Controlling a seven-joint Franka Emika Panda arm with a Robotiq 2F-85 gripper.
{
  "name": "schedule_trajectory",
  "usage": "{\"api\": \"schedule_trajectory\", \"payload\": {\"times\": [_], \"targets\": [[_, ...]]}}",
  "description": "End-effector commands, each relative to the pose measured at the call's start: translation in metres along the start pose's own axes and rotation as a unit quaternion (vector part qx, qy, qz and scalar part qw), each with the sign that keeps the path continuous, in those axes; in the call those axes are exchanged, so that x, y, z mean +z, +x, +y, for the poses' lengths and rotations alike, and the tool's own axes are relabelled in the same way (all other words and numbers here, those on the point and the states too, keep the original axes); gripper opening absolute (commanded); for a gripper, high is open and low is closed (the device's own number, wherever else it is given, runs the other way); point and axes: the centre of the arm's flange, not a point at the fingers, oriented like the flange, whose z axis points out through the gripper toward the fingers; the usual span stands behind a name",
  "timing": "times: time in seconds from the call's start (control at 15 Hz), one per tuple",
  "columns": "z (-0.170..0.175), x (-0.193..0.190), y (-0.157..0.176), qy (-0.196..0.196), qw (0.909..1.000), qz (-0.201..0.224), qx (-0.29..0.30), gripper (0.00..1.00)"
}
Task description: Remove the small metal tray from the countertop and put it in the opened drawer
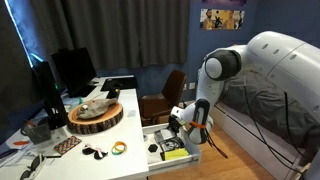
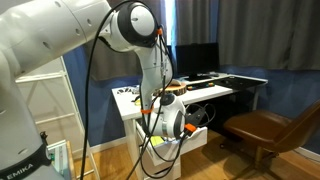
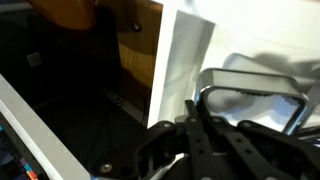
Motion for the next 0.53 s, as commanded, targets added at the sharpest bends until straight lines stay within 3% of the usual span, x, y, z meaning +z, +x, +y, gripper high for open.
{"api": "schedule_trajectory", "payload": {"times": [0.0, 0.47], "targets": [[0.0027, 0.0024, -0.0136, 0.031, 0.9993, -0.017, 0.010, 0.01], [0.0072, 0.0085, -0.0193, 0.067, 0.9954, -0.057, 0.038, 0.02]]}}
